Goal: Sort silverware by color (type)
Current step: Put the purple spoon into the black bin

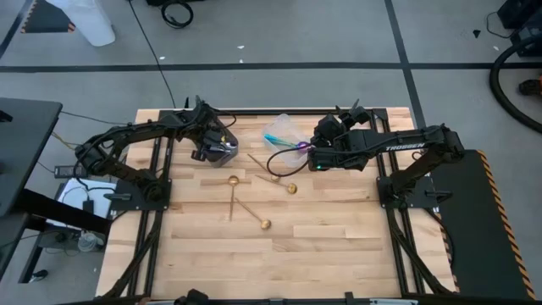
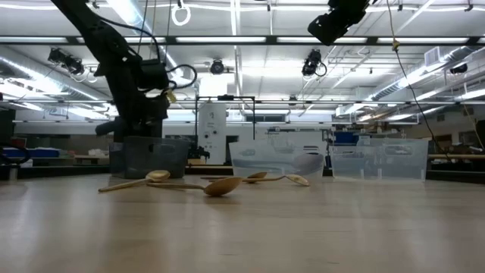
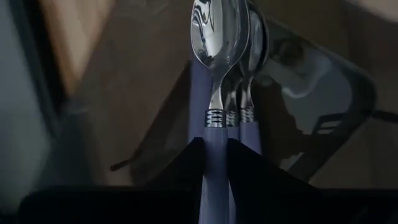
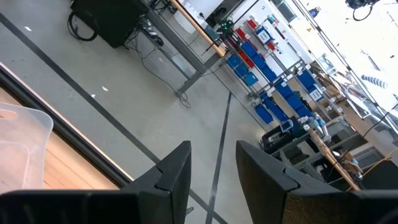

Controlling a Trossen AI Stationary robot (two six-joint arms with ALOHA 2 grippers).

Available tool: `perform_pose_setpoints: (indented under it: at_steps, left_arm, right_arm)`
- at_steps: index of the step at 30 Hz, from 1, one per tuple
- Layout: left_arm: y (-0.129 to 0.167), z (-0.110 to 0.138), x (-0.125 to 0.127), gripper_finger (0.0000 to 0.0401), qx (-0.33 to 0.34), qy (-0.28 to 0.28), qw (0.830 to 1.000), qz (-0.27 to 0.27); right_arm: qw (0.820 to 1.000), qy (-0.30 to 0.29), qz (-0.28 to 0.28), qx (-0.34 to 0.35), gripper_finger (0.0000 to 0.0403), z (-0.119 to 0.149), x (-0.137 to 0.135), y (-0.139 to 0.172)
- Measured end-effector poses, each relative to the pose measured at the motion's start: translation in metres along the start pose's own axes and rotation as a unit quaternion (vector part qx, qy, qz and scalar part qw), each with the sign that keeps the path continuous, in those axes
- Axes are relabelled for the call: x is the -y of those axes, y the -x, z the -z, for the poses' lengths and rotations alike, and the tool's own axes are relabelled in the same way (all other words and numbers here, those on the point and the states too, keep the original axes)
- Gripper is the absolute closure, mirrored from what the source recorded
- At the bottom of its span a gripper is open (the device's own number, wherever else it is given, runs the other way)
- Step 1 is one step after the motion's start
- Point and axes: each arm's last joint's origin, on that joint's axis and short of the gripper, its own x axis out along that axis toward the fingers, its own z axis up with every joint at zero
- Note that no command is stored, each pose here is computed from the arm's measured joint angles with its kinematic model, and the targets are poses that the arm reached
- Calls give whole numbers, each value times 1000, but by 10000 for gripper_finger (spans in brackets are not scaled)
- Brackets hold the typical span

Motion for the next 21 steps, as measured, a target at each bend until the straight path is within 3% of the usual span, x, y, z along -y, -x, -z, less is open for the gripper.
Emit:
perform_pose_setpoints:
  at_steps: [9,16,21]
  left_arm:
    - [-27,3,5,330,-24,12,998,51]
    - [-28,2,5,327,-31,18,998,48]
    - [-28,2,5,295,-40,23,998,42]
  right_arm:
    - [1000,0,0,0,266,0,0,0]
    - [1000,0,0,0,266,0,0,0]
    - [1000,0,0,0,266,0,0,0]
